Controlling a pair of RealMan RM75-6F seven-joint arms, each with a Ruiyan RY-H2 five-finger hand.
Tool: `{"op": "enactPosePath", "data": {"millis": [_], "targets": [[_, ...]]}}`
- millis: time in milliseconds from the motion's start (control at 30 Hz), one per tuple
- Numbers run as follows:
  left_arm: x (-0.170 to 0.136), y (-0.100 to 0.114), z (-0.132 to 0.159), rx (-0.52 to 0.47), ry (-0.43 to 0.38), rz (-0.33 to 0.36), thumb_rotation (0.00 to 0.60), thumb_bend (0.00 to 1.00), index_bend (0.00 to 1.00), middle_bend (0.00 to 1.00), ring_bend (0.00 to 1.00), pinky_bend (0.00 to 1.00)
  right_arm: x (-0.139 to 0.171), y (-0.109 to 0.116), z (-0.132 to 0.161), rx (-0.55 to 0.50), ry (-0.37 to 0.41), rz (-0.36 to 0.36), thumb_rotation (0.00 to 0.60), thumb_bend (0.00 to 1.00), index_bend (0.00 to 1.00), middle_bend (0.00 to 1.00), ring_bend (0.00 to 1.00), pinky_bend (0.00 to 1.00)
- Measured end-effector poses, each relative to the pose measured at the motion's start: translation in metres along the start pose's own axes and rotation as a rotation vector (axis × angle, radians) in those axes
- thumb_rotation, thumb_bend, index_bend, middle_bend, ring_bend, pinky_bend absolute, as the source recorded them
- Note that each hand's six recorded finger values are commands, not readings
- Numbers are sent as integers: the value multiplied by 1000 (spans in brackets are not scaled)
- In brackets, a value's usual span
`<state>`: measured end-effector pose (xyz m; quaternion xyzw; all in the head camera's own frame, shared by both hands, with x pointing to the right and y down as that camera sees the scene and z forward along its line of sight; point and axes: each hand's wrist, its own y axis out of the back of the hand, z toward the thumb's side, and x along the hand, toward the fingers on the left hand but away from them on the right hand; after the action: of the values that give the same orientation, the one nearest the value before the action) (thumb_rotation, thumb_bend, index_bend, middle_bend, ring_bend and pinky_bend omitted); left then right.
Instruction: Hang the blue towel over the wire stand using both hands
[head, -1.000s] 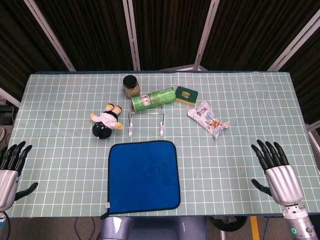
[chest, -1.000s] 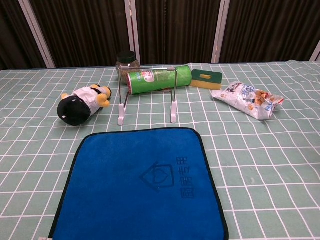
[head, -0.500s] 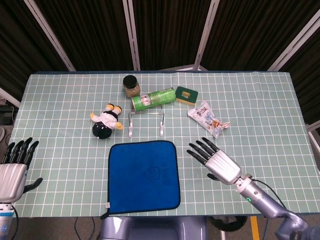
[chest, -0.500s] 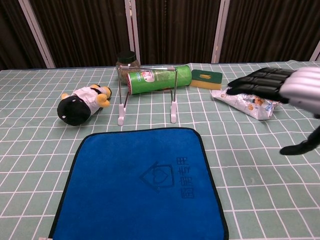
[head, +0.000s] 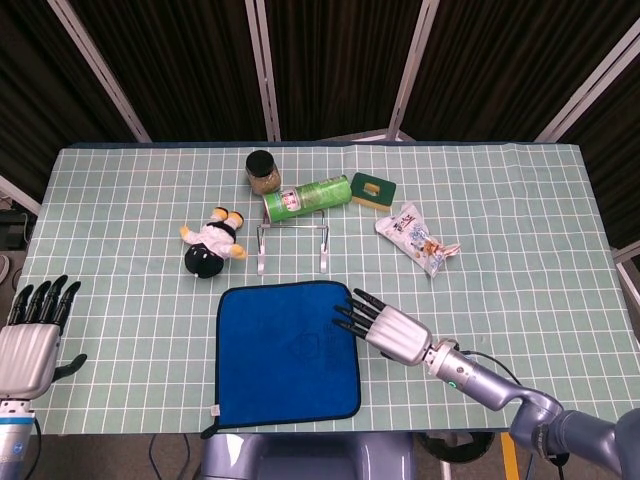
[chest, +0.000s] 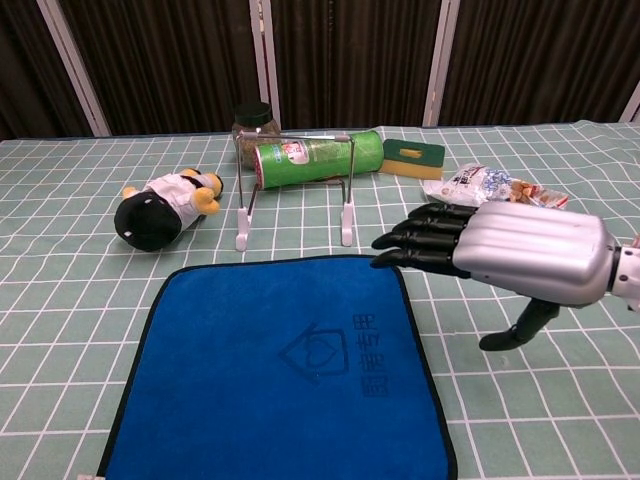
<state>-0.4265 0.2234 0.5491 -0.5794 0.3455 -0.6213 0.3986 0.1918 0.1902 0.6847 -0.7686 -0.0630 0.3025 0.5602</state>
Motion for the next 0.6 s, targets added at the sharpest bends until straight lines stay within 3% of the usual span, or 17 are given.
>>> {"op": "enactPosePath", "data": {"millis": [600], "targets": [[6, -3, 4, 9, -7, -9, 600, 0, 0, 0, 0, 0, -24, -21, 14, -9, 19, 28, 600, 61, 0, 0, 0, 0]]}}
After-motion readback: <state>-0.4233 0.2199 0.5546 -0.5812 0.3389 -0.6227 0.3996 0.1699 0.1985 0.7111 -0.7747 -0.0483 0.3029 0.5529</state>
